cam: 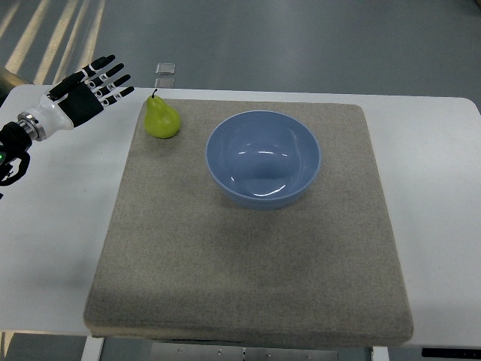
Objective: Place pear in bowl with left hand
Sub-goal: 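Raise the open left hand and move it toward the pear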
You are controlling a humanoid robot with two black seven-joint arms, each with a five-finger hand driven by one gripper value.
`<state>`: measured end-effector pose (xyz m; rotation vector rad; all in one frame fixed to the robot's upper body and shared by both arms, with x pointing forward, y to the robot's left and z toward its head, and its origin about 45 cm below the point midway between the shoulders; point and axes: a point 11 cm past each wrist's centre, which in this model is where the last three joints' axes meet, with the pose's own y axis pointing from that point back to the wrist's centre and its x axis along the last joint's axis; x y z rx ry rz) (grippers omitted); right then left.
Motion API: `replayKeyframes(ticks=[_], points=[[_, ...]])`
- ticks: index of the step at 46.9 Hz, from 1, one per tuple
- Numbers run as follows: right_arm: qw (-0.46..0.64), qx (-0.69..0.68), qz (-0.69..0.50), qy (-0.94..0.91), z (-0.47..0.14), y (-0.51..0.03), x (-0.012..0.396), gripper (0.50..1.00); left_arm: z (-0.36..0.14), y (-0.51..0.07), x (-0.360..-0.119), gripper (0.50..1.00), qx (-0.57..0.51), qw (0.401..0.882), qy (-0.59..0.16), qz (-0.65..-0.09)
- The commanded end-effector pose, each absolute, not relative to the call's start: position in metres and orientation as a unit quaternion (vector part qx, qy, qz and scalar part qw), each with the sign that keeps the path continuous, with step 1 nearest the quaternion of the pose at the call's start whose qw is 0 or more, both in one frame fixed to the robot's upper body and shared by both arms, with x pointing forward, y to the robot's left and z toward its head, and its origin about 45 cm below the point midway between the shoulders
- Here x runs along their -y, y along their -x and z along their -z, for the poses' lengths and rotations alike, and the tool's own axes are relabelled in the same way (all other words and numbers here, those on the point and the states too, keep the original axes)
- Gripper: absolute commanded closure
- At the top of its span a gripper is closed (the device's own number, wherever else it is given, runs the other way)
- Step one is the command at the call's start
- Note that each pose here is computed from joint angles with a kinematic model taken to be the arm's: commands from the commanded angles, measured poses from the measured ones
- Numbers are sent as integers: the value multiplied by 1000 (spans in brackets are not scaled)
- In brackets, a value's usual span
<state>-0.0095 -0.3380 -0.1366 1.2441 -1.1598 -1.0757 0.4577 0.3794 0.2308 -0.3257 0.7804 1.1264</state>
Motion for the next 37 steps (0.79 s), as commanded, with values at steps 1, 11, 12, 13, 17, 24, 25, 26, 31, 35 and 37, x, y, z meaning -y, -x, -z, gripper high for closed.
replayKeyframes(ticks=[1, 11, 12, 13, 17, 24, 25, 26, 31, 35, 37], points=[[535, 487, 451, -522, 137, 10, 338, 576, -231, -458, -379, 506, -357, 764, 147, -517], [535, 487, 451, -522, 137, 10, 338, 574, -233, -459, -380, 504, -349, 767, 134, -521], [535, 487, 451, -522, 137, 10, 338, 574, -235, -460, -381, 506, -348, 768, 136, -521], [535, 487, 451, -522, 137, 10, 338, 576, -238, -461, -380, 506, -345, 769, 139, -520], [535, 487, 451, -522, 137, 10, 338, 576, -239, -462, -380, 506, -344, 770, 139, -519], [535, 487, 451, -522, 137, 10, 338, 576, -241, -463, -380, 506, -343, 770, 141, -520], [535, 487, 451, -522, 137, 10, 338, 574, -243, -464, -380, 506, -342, 770, 142, -519], [535, 487, 451, -522, 137, 10, 338, 576, -244, -465, -379, 506, -340, 772, 142, -519], [535, 487, 452, -522, 137, 9, 338, 576, -250, -467, -382, 506, -323, 770, 155, -528], [535, 487, 451, -522, 137, 10, 338, 576, -262, -471, -390, 506, -289, 773, 159, -542], [535, 487, 452, -522, 137, 9, 338, 574, -266, -472, -393, 506, -270, 779, 141, -548]])
